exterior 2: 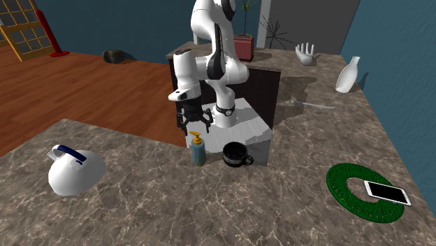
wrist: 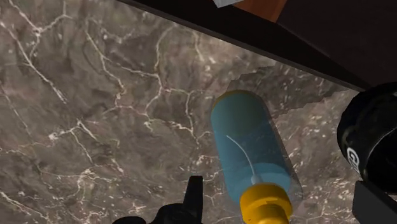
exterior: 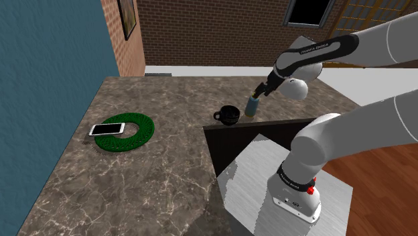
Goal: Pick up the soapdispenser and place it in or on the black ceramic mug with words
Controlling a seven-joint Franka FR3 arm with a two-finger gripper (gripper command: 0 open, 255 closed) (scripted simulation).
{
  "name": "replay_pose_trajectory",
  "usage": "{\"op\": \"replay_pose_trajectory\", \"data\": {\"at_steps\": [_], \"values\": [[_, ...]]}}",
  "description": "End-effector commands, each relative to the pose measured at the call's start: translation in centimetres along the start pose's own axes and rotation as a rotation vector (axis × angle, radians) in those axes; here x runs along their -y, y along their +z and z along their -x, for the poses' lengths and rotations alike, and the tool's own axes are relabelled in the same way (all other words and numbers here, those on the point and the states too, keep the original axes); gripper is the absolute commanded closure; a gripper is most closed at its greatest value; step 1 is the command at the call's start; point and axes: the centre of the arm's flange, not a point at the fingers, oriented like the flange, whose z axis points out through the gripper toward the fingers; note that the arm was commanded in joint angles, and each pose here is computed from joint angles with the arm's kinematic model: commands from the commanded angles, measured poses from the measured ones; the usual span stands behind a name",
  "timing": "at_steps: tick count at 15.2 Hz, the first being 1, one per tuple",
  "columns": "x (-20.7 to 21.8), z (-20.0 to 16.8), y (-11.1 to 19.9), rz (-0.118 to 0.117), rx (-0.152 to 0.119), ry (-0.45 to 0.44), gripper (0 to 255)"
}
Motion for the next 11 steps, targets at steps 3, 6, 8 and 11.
{"op": "replay_pose_trajectory", "data": {"at_steps": [3,6,8,11], "values": [[-0.3,0.0,2.3,0.002,-0.006,0.002,0],[-0.3,0.0,3.6,0.002,-0.006,0.002,0],[-0.3,0.0,3.6,0.002,-0.006,0.002,0],[-0.3,0.0,3.6,0.002,-0.006,0.002,0]]}}
